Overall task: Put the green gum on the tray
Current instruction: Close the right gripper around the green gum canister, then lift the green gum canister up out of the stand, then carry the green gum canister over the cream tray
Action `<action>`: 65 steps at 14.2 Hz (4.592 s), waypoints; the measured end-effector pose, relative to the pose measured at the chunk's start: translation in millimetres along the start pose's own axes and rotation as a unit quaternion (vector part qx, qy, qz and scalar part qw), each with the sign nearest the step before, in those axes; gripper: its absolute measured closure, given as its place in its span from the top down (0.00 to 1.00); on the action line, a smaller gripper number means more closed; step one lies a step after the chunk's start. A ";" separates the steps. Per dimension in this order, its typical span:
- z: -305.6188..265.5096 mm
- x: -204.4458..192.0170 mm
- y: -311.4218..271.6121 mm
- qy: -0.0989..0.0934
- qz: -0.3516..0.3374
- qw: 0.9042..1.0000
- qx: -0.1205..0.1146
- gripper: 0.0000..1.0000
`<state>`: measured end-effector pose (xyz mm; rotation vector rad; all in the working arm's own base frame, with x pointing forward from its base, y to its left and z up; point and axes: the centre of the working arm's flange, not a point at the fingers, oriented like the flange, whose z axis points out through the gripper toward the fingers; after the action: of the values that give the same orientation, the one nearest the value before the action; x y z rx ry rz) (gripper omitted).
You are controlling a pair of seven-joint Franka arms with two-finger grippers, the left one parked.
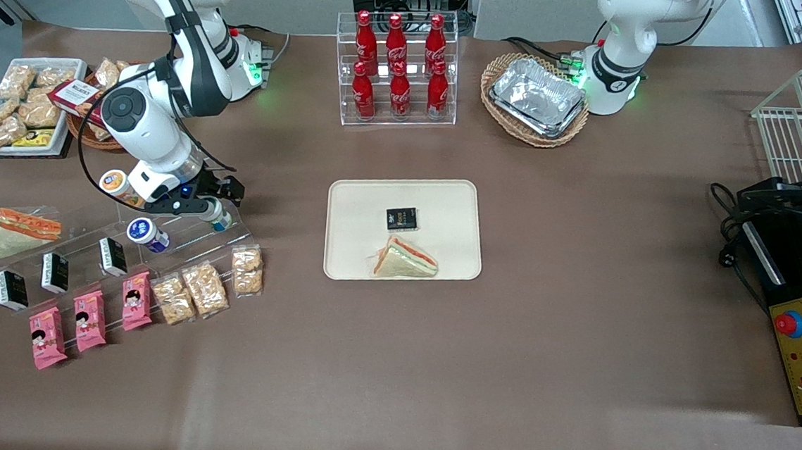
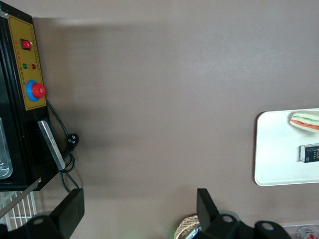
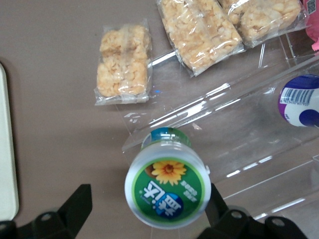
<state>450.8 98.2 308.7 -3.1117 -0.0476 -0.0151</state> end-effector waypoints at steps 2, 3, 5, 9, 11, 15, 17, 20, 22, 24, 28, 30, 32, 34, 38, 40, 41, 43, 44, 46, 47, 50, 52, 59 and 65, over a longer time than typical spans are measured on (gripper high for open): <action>1.8 1.0 0.8 0.002 0.001 1.000 0.001 1.00; 2.2 1.1 1.3 0.002 0.002 1.000 0.001 1.00; 2.1 1.3 2.1 0.002 0.002 1.000 0.001 1.00; 1.7 2.3 5.1 0.004 0.004 1.000 0.001 0.84; 1.3 3.3 9.5 0.005 0.006 1.000 0.001 0.74; 0.9 4.1 12.4 0.006 0.005 1.000 0.001 0.58; 0.8 4.3 12.4 0.007 0.005 1.000 0.002 0.58; -0.3 4.9 12.3 0.008 0.004 1.000 0.002 0.58; -7.6 6.6 11.8 0.015 0.000 1.000 0.001 0.58; -28.4 8.8 13.6 0.014 -0.011 1.000 -0.001 0.58; -116.8 23.2 34.8 -0.020 -0.018 1.000 0.000 0.58; -168.7 31.6 38.5 -0.036 -0.020 0.999 0.003 0.58; -212.0 35.8 33.8 -0.041 -0.024 0.999 0.004 0.58; -238.7 36.2 24.7 -0.043 -0.023 0.999 0.011 0.58; -247.1 28.0 -38.7 -0.049 0.010 0.999 0.010 0.58; -242.1 17.3 -89.0 -0.054 0.034 0.998 0.006 0.58; -240.4 11.3 -112.9 -0.053 0.046 0.998 0.005 0.58; -236.9 1.4 -155.4 -0.048 0.064 0.997 0.001 0.58; -233.7 -1.7 -173.5 -0.043 0.073 0.996 0.003 0.58; -219.6 -5.8 -206.4 -0.039 0.093 0.995 0.009 0.58; -209.8 -6.2 -219.8 -0.039 0.100 0.994 0.013 0.58; -164.6 0.1 -244.9 -0.037 0.110 0.993 0.022 0.58; -123.6 1.1 -255.8 -0.036 0.108 0.993 0.006 0.58; 13.9 -9.2 -281.5 -0.009 0.107 0.994 -0.008 0.58; 77.6 -20.7 -289.0 0.005 0.119 0.992 -0.029 0.58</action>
<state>422.0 388.5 239.3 -3.1512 0.3305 -0.0270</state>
